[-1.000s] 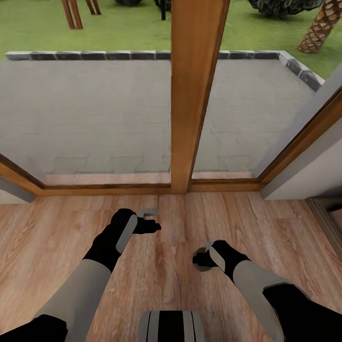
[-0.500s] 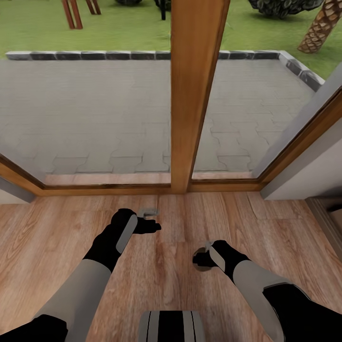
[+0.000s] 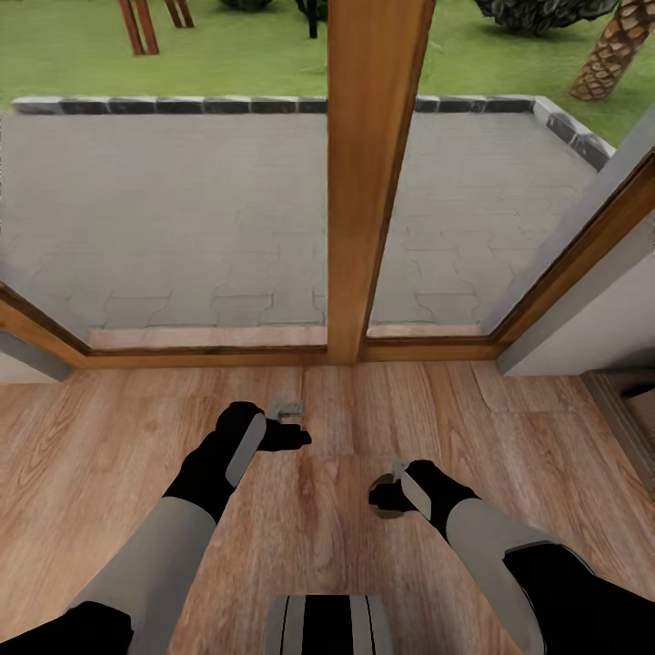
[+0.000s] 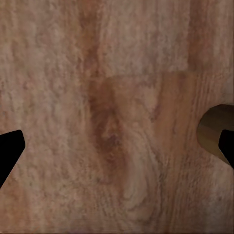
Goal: Place each of the two pumpkins and all three candles from the living room inside a cabinet in the living room (use any cabinet), then make sure every cabinet is closed, and position the cauldron so it is next to a table in the living room.
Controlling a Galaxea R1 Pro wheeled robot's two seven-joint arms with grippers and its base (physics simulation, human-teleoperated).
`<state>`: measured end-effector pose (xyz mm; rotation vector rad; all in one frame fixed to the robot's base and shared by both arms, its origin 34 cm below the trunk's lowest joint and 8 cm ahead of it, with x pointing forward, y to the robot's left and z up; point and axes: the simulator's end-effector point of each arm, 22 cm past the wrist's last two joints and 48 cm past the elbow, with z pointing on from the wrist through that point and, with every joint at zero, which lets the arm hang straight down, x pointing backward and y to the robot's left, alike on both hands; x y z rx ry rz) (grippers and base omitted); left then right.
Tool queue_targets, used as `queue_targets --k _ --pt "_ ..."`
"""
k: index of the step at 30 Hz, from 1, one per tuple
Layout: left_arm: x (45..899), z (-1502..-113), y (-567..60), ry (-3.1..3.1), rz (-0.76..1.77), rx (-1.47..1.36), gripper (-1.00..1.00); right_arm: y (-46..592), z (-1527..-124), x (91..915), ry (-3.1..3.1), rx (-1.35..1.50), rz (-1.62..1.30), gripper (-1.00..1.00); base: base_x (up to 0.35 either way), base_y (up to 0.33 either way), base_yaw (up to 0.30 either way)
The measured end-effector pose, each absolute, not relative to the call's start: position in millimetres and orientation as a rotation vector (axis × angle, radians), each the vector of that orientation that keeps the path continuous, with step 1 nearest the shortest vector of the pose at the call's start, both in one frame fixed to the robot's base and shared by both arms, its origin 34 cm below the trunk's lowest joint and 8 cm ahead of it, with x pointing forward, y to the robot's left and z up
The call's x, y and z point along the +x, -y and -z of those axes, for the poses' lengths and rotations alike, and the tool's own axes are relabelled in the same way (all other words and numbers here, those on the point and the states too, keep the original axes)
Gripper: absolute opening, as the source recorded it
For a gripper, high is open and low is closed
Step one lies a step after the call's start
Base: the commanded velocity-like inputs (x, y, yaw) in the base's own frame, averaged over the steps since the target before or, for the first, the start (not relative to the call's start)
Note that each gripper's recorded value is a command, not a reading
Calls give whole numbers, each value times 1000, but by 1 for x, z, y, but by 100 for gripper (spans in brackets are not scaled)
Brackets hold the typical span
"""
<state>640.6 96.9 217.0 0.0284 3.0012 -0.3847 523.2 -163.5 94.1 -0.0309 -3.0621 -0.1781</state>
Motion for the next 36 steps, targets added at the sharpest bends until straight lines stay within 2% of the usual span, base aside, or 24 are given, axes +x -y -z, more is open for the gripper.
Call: queue_targets --k 23,36 --pt "610 -199 -103 -3046 332 -15 100 164 -126 547 3125 -17 171 -100 -30 0 0" --pt "624 -222 -109 -2986 309 -25 100 164 -151 565 3176 -21 177 -100 0 0 0"
